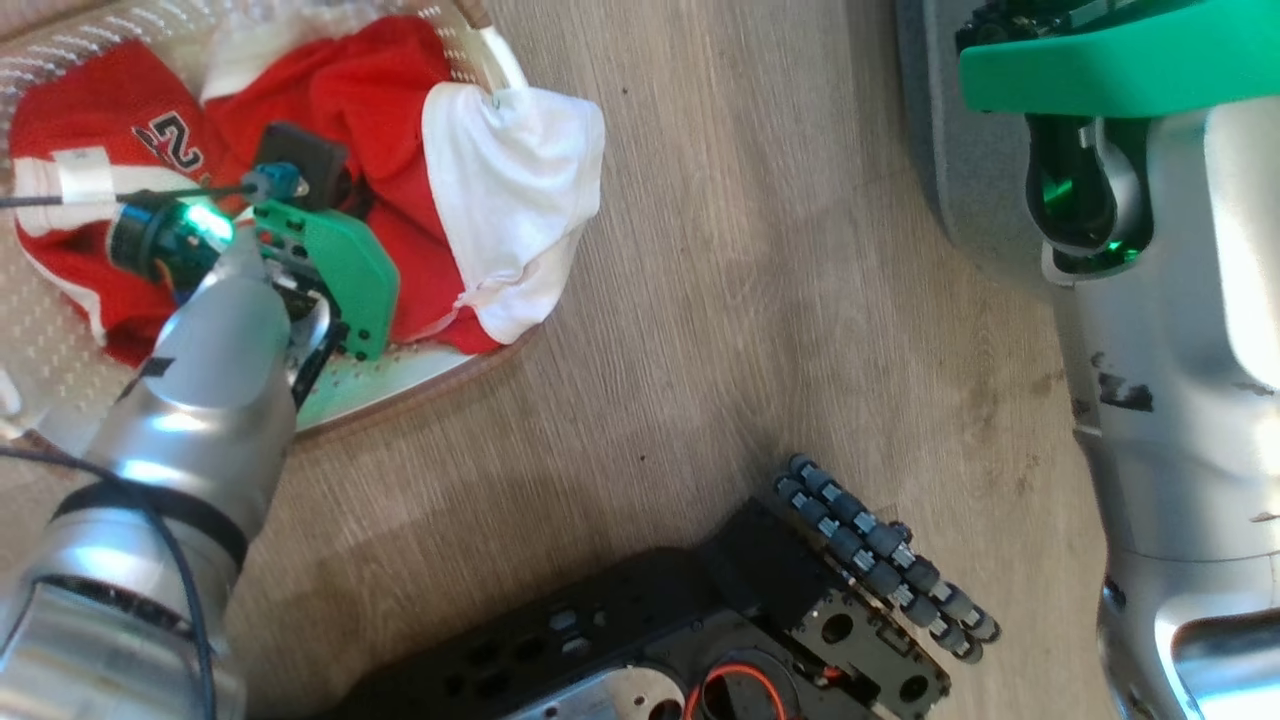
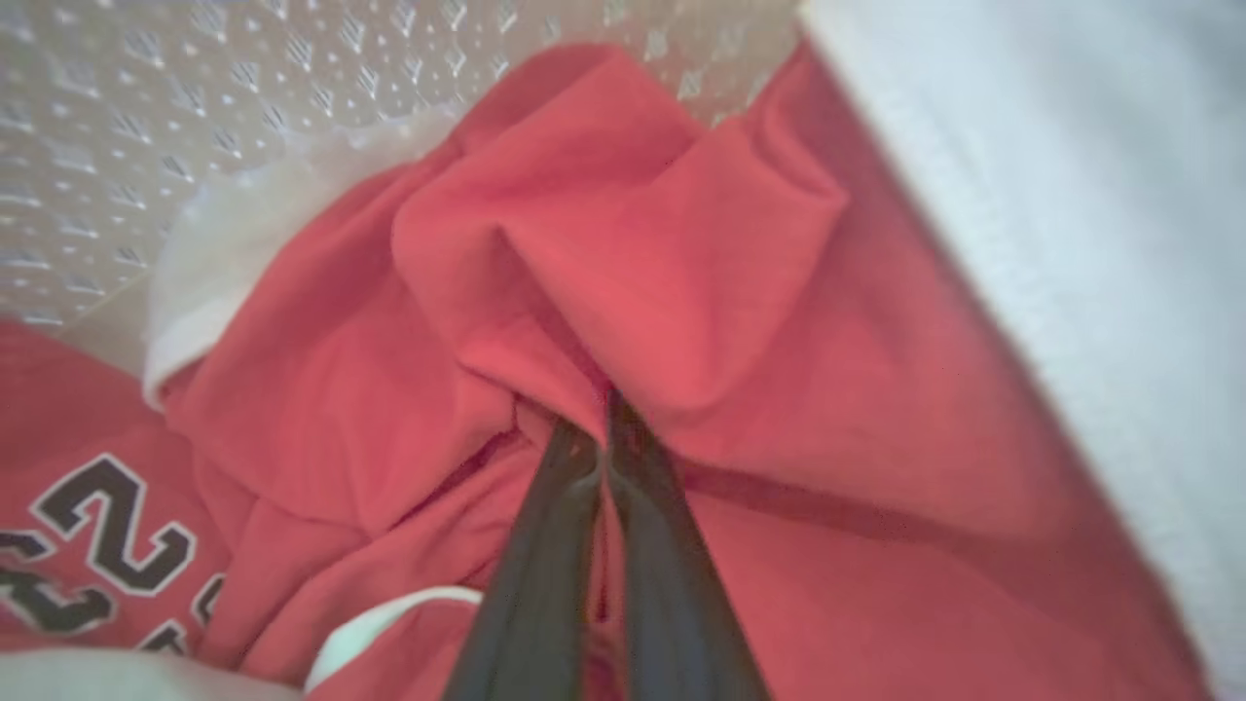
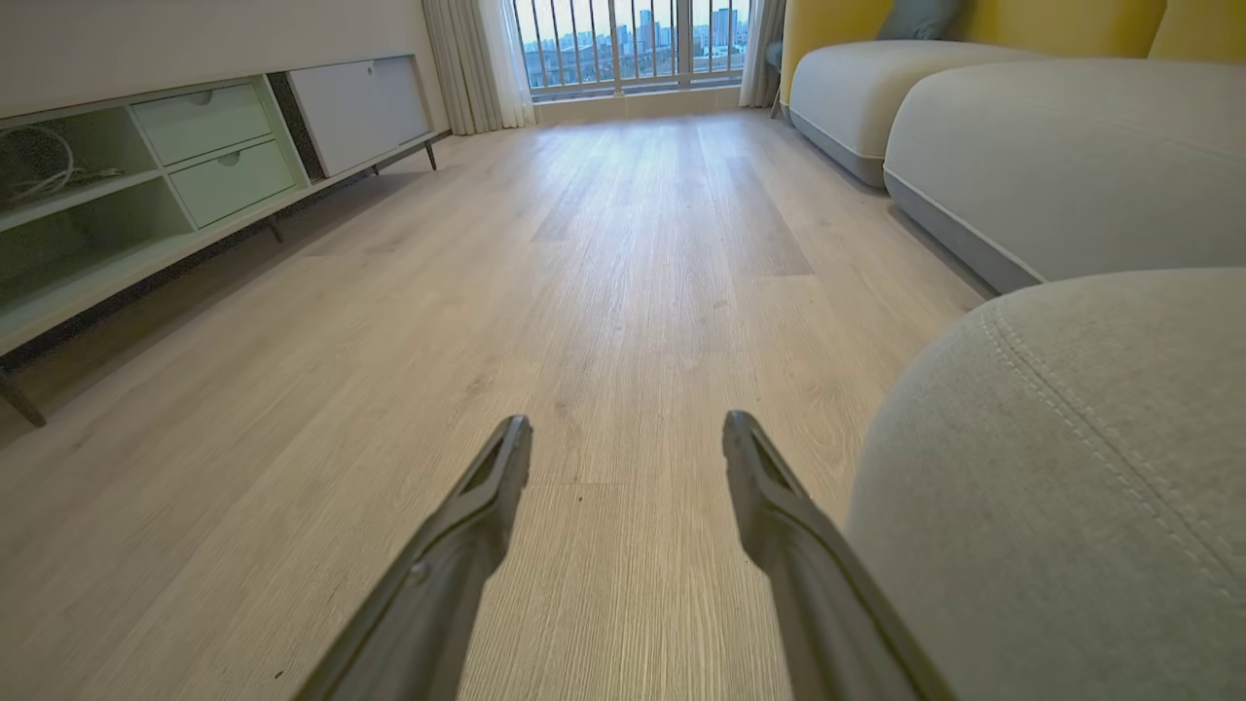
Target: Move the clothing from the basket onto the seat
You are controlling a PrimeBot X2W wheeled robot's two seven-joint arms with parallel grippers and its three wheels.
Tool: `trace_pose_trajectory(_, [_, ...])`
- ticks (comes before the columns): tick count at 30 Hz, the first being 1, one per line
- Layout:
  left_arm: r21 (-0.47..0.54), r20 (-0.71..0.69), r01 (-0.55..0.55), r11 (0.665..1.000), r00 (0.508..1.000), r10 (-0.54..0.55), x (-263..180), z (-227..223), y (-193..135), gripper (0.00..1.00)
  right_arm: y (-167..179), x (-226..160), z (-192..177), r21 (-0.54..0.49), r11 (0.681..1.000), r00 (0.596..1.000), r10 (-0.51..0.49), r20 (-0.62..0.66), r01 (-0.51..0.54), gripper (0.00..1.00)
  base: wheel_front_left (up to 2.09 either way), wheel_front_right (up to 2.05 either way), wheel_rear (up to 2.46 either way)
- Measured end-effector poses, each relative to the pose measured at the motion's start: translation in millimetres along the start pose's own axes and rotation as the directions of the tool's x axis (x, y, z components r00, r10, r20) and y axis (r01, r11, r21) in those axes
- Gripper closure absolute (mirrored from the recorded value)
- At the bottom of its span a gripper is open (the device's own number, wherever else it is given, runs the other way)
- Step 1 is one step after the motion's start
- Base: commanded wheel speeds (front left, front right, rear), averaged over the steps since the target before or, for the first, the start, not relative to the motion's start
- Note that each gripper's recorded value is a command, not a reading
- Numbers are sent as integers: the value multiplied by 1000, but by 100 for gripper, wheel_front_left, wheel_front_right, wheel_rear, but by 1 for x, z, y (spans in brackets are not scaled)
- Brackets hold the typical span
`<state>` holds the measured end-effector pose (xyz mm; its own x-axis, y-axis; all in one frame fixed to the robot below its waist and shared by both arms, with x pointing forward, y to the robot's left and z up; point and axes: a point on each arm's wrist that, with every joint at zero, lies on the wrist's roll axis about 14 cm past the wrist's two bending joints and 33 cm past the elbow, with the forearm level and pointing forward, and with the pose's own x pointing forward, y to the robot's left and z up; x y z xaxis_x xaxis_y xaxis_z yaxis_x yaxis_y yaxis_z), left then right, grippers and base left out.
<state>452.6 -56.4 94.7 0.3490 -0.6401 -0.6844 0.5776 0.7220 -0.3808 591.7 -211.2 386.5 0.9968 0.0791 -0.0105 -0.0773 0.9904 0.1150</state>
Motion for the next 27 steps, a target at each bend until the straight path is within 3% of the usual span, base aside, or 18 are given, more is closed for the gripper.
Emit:
trace_pose_trajectory(15, [-85, 172, -75, 994, 981, 89, -72, 59, -3, 100, 35, 1, 55, -13, 998, 994, 63, 85, -63, 0, 0, 0, 0])
trace_pose_trajectory(27, [-146, 404, -139, 979, 896, 187, -158, 127, -12, 100, 74, -19, 92, 24, 992, 985, 120, 125, -124, 0, 0, 0, 0])
